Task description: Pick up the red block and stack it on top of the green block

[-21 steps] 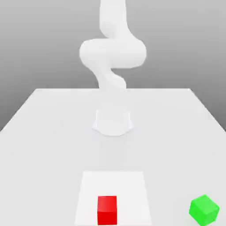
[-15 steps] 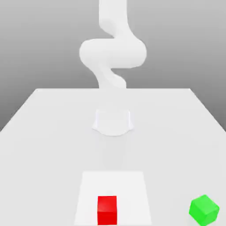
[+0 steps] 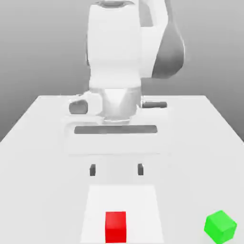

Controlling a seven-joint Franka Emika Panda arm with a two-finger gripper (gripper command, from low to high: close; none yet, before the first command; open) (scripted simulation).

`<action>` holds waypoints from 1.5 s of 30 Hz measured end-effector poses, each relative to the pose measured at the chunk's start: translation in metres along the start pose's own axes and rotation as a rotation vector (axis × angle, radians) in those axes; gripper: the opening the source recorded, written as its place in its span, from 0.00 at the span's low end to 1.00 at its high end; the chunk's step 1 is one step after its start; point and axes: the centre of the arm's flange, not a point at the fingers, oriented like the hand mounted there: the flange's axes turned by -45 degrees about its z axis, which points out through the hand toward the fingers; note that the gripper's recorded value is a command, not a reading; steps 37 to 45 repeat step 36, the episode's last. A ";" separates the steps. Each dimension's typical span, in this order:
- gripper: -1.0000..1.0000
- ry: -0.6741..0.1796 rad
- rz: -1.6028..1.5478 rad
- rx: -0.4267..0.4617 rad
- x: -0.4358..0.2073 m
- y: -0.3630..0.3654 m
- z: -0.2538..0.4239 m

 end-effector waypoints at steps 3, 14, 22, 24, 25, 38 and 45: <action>0.50 -0.087 -0.004 -0.003 -0.018 0.002 0.054; 0.00 -0.116 -0.005 -0.004 -0.032 0.003 0.132; 0.00 -0.117 -0.081 0.002 -0.019 -0.025 0.073; 0.00 -0.118 -0.214 0.011 -0.013 -0.075 0.066; 0.00 -0.119 -0.280 0.015 -0.011 -0.100 0.062; 1.00 -0.113 -0.679 0.036 -0.034 -0.253 0.093; 1.00 -0.113 -0.679 0.036 -0.034 -0.253 0.093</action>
